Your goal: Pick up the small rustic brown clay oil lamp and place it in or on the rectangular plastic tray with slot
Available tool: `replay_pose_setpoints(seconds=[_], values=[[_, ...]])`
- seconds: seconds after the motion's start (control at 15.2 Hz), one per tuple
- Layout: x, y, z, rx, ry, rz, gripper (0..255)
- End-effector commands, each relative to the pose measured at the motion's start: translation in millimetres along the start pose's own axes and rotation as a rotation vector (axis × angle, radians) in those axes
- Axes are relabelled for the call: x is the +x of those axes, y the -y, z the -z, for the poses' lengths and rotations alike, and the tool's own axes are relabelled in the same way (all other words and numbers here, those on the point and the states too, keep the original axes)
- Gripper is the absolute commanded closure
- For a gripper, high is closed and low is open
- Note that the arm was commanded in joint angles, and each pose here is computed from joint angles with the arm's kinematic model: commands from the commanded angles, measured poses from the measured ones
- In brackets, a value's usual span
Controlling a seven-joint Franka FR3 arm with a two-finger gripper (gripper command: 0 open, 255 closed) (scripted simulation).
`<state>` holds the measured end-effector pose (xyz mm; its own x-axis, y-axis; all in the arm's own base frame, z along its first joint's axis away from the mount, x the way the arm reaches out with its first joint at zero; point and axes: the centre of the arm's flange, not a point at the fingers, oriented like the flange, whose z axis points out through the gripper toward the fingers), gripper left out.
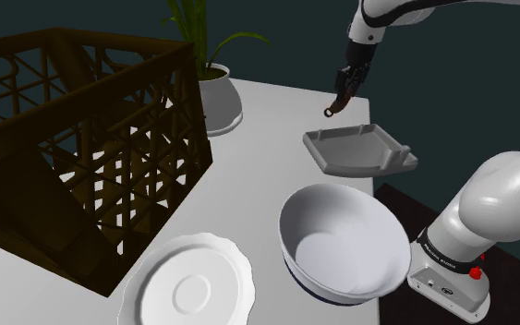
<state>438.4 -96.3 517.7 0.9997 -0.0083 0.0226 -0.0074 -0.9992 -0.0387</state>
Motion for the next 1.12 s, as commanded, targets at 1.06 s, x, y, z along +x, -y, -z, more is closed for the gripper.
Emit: replay_pose_setpoints(seconds=[1.06], values=[[2, 5, 96, 0.000, 0.000, 0.000, 255]])
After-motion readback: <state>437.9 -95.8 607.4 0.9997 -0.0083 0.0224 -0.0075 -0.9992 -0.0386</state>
